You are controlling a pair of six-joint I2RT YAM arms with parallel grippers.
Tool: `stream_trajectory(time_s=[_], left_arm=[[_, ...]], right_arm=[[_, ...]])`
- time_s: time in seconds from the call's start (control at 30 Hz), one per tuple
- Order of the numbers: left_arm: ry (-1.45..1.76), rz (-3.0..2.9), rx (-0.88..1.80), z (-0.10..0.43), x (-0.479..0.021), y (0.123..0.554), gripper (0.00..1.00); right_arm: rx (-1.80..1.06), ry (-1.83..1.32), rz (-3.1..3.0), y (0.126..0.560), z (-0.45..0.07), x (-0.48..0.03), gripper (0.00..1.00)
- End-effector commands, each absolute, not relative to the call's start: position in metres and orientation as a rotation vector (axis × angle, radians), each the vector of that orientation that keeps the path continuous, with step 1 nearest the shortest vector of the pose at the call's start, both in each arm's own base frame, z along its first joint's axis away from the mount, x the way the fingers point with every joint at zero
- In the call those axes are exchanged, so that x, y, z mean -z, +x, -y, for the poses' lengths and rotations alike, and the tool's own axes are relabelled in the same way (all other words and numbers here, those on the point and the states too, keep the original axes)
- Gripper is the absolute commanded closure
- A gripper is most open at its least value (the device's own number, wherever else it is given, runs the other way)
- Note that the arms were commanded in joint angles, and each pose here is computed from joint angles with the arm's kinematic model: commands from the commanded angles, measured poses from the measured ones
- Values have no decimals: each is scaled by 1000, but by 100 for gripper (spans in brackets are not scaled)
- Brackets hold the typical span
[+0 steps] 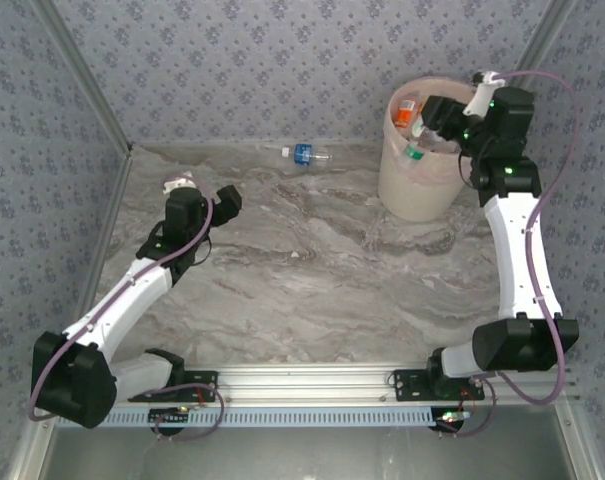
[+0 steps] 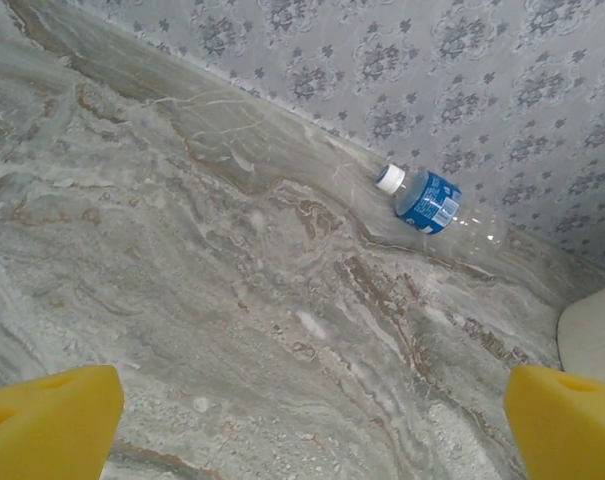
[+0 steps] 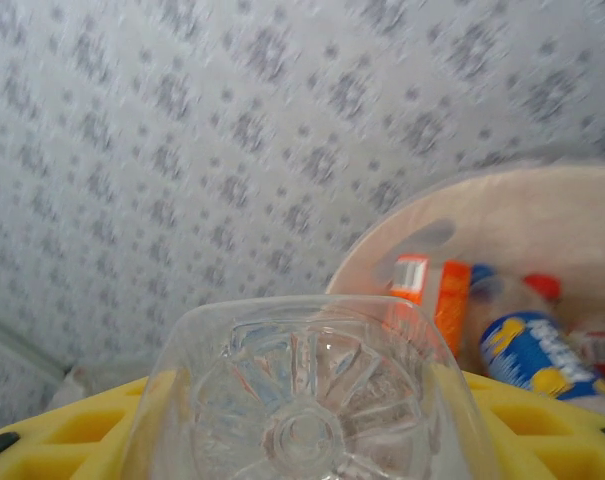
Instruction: Put the plastic bottles in the bin
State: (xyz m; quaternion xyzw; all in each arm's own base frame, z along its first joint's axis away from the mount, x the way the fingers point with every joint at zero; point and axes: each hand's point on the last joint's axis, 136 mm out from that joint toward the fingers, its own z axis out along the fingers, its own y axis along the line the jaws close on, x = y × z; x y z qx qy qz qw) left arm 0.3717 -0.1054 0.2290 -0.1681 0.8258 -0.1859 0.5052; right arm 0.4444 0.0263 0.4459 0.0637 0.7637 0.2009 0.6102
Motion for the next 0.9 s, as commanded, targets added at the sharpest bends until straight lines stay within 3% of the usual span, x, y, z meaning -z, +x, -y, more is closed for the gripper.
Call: stream_trajectory(time_s=[0.0,0.33,0.63,0.73,0.8,0.87], left_arm=[[-434,-1975,424,96,-232,367,2],[-451,-1995,357,85,-223,362,2],[-455,-2013,405,93,-219,369,2],[-457,-2017,412,94,-217,370,2],[-455,-2019,415,95,-217,371,2],[-454,-2023,414,95,-217,371,2]], right_arm=[[-473,186,-1656,458,-6,-478,55],[-255,325,-1780,500,72,-444,55],[-562,242,-1927,541,37,-406,50],[-568,209,-2003,546,24,-388,35],[-492,193,-2039,548,24,-382,19],[-365,234,-2060,548,36,-378,10]])
